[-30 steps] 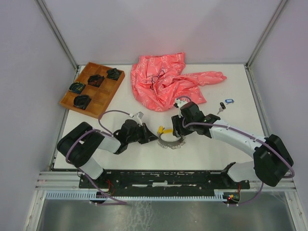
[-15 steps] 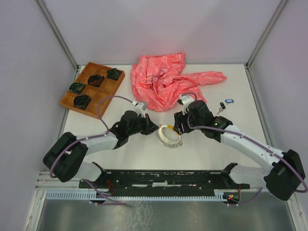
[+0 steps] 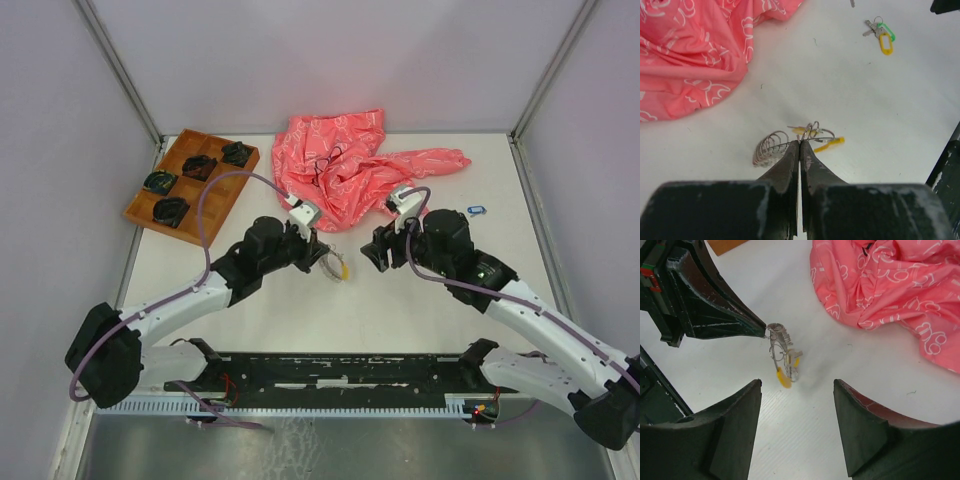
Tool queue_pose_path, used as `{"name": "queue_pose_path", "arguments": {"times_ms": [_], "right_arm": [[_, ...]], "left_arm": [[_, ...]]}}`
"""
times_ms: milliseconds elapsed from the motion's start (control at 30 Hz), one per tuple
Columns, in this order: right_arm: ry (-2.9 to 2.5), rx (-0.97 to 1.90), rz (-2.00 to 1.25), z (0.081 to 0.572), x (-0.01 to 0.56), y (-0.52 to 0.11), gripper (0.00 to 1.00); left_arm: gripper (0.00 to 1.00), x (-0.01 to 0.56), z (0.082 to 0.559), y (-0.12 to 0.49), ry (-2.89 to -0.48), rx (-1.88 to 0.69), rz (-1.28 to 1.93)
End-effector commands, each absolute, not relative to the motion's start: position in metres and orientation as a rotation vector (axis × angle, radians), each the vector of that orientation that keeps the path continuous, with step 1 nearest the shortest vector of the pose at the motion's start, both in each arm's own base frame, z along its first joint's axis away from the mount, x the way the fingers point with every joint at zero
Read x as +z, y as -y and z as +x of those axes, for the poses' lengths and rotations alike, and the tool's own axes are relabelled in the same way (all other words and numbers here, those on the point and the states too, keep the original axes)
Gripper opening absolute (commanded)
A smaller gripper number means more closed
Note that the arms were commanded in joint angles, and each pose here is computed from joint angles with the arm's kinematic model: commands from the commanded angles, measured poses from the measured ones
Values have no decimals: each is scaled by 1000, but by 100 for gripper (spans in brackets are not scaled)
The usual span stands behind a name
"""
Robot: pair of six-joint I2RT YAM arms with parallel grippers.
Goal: Put the keys on the keyring
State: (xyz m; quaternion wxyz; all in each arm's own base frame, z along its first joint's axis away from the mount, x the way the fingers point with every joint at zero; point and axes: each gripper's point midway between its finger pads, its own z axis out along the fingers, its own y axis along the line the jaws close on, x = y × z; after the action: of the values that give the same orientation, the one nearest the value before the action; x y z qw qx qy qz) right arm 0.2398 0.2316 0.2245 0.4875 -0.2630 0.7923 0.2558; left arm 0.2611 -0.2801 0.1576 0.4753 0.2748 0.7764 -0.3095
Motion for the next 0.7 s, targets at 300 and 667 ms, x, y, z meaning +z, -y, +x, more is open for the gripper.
{"name": "queue_pose_path", "arguments": {"times_ms": [300, 667], "right_arm": [[-1678, 672, -860, 228, 241, -246, 64], [-1648, 816, -959, 219, 204, -272, 56]], "left_arm": [[3, 211, 243, 295, -1519, -718, 994], [3, 185, 216, 302, -1469, -824, 1046]]}}
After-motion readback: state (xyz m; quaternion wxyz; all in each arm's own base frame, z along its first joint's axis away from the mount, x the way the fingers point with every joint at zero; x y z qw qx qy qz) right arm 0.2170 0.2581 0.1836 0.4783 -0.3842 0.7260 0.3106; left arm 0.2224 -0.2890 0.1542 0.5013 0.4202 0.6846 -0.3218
